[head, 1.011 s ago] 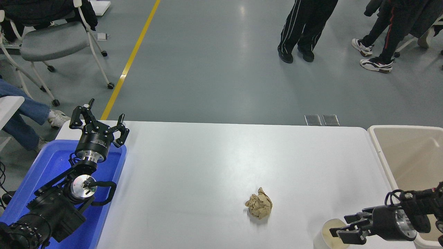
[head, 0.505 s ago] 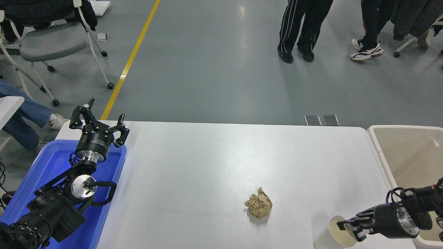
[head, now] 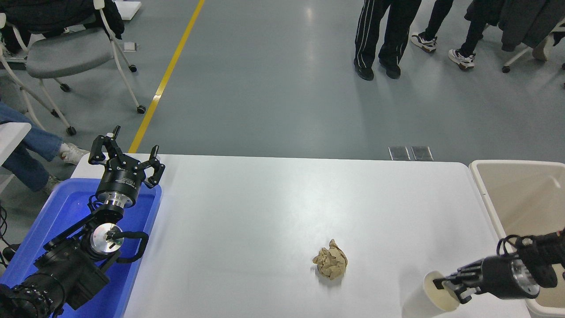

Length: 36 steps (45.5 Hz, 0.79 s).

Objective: Dispose of the paper cup in the dustbin

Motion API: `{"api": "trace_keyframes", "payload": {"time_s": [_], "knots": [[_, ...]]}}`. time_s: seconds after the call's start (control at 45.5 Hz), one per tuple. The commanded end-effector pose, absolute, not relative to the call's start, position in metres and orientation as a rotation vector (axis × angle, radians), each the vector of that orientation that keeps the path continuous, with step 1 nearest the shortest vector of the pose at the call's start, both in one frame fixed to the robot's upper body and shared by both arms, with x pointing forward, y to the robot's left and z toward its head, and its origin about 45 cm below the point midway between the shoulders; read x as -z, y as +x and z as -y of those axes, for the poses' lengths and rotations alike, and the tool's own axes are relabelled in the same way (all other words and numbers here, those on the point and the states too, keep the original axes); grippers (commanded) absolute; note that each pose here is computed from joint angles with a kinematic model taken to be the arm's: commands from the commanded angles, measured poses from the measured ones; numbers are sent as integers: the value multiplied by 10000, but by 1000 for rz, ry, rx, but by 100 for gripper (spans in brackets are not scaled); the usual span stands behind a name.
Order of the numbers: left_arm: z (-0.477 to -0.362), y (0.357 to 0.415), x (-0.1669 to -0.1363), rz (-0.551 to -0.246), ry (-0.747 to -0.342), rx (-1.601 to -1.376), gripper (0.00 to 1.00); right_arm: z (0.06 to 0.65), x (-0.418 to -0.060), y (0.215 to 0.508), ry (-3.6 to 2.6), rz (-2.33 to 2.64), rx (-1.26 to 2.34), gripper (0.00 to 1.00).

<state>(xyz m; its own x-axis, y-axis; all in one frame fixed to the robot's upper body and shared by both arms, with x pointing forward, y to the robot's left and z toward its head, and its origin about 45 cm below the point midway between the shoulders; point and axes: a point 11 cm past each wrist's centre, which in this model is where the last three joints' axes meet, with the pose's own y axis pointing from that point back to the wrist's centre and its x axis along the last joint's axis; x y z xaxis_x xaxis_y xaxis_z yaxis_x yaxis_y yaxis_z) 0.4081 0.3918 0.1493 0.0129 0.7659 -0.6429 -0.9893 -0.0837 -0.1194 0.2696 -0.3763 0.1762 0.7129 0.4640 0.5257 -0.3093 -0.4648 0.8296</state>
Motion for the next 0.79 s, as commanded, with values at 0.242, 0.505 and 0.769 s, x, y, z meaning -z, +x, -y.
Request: {"api": "trace_keyframes", "payload": {"time_s": [0.242, 0.505, 0.769], "knots": [[-3918, 4080, -1492, -436, -662, -1536, 100, 3864, -2947, 3091, 1747, 4, -959, 0], [-3918, 4080, -1492, -436, -662, -1536, 100, 3762, -3608, 3276, 1682, 28, -988, 0], [-3918, 4080, -1492, -436, -662, -1536, 100, 3650, -4021, 3328, 1644, 38, -1017, 0]]}}
